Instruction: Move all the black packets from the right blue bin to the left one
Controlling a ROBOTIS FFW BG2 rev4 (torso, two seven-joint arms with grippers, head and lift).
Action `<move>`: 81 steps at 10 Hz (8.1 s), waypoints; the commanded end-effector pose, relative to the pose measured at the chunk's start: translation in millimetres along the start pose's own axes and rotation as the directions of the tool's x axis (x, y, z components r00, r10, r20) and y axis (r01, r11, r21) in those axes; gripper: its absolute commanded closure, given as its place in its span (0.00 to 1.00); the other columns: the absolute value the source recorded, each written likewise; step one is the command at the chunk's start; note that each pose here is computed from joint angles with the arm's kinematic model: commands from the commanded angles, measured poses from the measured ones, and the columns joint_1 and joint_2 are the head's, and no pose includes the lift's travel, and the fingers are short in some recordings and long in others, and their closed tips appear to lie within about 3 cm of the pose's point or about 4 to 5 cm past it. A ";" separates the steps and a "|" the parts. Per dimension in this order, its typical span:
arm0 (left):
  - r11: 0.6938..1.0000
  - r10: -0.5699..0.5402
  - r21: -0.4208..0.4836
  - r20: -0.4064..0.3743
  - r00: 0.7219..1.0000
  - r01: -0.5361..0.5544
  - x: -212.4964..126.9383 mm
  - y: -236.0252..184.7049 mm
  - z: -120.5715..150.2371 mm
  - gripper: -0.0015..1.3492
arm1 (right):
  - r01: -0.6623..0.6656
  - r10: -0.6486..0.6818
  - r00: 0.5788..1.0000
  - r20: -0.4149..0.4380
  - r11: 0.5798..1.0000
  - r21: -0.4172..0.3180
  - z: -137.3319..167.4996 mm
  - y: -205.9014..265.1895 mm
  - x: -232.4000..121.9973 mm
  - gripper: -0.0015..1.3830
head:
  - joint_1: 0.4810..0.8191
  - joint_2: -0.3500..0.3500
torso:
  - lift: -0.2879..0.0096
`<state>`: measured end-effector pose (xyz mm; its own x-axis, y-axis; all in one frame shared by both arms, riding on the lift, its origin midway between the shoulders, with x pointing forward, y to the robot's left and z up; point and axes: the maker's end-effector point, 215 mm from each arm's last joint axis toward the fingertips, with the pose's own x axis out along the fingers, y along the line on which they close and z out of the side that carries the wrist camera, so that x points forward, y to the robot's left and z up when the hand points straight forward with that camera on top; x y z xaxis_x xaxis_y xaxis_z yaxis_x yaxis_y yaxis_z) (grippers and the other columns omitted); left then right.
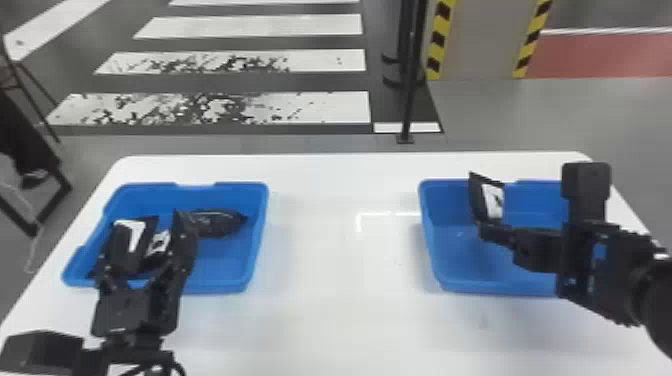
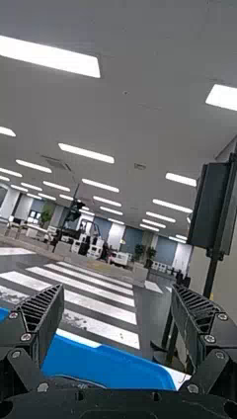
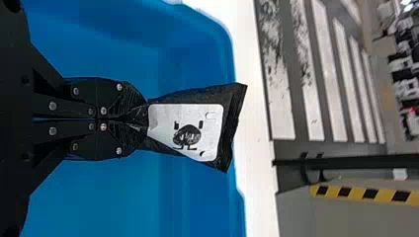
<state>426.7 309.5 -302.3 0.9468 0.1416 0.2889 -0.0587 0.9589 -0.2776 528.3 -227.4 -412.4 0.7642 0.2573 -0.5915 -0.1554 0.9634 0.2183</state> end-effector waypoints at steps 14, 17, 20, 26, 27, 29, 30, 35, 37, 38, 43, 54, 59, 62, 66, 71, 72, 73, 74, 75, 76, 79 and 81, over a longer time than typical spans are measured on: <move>0.942 -0.201 -0.277 -0.021 0.979 0.188 0.4 -139.5 0.7 0.94 | -0.834 0.834 0.543 -0.096 0.522 -0.178 -13.3 367.3 -88.1 0.84 | 0.63 1.00 | 0.40; 0.942 -0.204 -0.278 -0.026 0.979 0.189 -0.1 -140.7 -1.0 0.90 | -0.827 0.833 0.549 -0.073 0.529 -0.191 -6.0 366.3 -85.1 0.84 | 0.63 1.00 | 0.40; 0.953 -0.190 -0.244 -0.007 0.982 0.182 4.7 -129.5 5.6 0.90 | -0.822 0.834 0.551 -0.013 0.540 -0.182 5.7 359.4 -71.8 0.54 | 0.63 1.00 | 0.40; 0.916 -0.071 0.399 0.083 0.994 0.032 81.9 -24.3 -12.2 0.89 | -0.799 0.808 0.585 0.077 0.590 -0.118 14.5 316.7 -64.7 0.12 | 0.63 1.00 | 0.40; 0.941 -0.050 0.338 0.083 0.995 0.019 84.0 -25.5 -12.9 0.60 | -0.790 0.799 0.594 0.097 0.602 -0.115 15.4 309.0 -64.1 0.12 | 0.63 1.00 | 0.40; 0.984 -0.097 0.161 0.112 0.989 0.078 75.5 -56.2 8.4 0.03 | -0.693 0.724 0.660 0.201 0.690 -0.207 40.5 269.2 -60.0 0.12 | 0.63 1.00 | 0.40; 0.984 -0.133 0.133 0.098 0.986 0.120 66.5 -78.7 22.5 0.11 | -0.618 0.670 0.685 0.284 0.742 -0.259 61.3 244.6 -61.8 0.12 | 0.63 1.00 | 0.40; 0.973 -0.174 0.122 -0.161 0.972 0.195 22.3 -108.9 2.3 0.16 | -0.223 0.339 0.786 0.517 0.935 -0.275 86.4 132.3 -111.3 0.12 | 0.63 0.70 | 0.40; 0.950 -0.163 0.231 -0.201 0.966 0.209 16.0 -107.0 -1.6 0.16 | -0.129 0.254 0.803 0.539 0.957 -0.259 80.4 114.8 -136.0 0.12 | 0.63 0.63 | 0.40; 0.935 -0.154 0.289 -0.190 0.970 0.206 14.6 -103.7 5.5 0.16 | -0.116 0.234 0.808 0.541 0.963 -0.243 76.8 111.0 -139.4 0.13 | 0.63 0.60 | 0.40; 0.938 -0.079 0.317 -0.190 0.979 0.138 2.1 -78.4 13.6 0.16 | -0.093 0.188 0.822 0.538 0.976 -0.199 60.3 96.2 -145.0 0.13 | 0.63 0.62 | 0.40; 0.935 -0.058 0.339 -0.138 0.989 0.102 6.1 -70.3 32.4 0.16 | -0.021 0.115 0.811 0.574 0.986 -0.167 63.7 62.2 -153.5 0.13 | 0.63 0.58 | 0.40; 0.935 -0.064 0.340 -0.124 0.990 0.103 8.0 -72.8 36.6 0.16 | -0.022 0.116 0.811 0.574 0.985 -0.168 63.6 62.5 -153.5 0.13 | 0.63 0.57 | 0.40; 0.934 -0.071 0.342 -0.116 0.991 0.106 8.8 -75.1 39.1 0.16 | -0.023 0.117 0.806 0.580 0.986 -0.168 64.4 62.5 -154.7 0.13 | 0.63 0.57 | 0.40; 0.934 -0.073 0.341 -0.101 0.992 0.103 9.6 -74.7 43.9 0.16 | -0.024 0.116 0.806 0.581 0.986 -0.164 63.4 61.4 -153.8 0.13 | 0.63 0.57 | 0.40; 0.937 -0.074 0.336 -0.092 0.993 0.101 9.2 -74.5 46.9 0.16 | -0.029 0.119 0.802 0.586 0.987 -0.160 63.7 62.1 -153.9 0.13 | 0.63 0.57 | 0.40; 0.937 -0.074 0.336 -0.092 0.993 0.101 9.2 -74.5 46.9 0.16 | -0.029 0.119 0.800 0.588 0.987 -0.160 64.3 62.2 -154.3 0.13 | 0.63 0.57 | 0.40; 0.937 -0.073 0.334 -0.092 0.993 0.100 9.2 -74.4 46.9 0.16 | -0.027 0.119 0.794 0.596 0.987 -0.161 65.8 61.6 -155.4 0.13 | 0.63 0.57 | 0.40; 0.938 -0.074 0.331 -0.093 0.993 0.101 9.0 -75.1 46.5 0.16 | -0.032 0.119 0.795 0.595 0.987 -0.155 64.7 61.2 -154.5 0.13 | 0.63 0.57 | 0.40; 0.938 -0.073 0.331 -0.095 0.993 0.101 9.0 -74.9 45.8 0.16 | -0.032 0.119 0.796 0.593 0.988 -0.154 63.5 61.1 -154.3 0.13 | 0.63 0.57 | 0.40; 0.939 -0.075 0.329 -0.096 0.993 0.103 8.0 -75.7 45.4 0.16 | -0.034 0.118 0.797 0.592 0.988 -0.152 62.6 60.7 -153.6 0.13 | 0.63 0.57 | 0.40; 0.939 -0.079 0.328 -0.084 0.993 0.102 9.8 -77.1 49.0 0.16 | -0.041 0.120 0.794 0.596 0.989 -0.144 62.7 60.7 -153.7 0.13 | 0.63 0.57 | 0.40; 0.940 -0.082 0.326 -0.086 0.993 0.106 9.6 -78.2 48.5 0.16 | -0.041 0.119 0.794 0.596 0.989 -0.143 62.3 60.2 -153.4 0.13 | 0.63 0.57 | 0.40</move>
<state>425.1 248.7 -233.3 0.9719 0.0431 0.2314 -0.0606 0.9958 0.0693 440.7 -213.4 -259.6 0.9613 0.2747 0.0199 -0.2749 0.9528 0.1290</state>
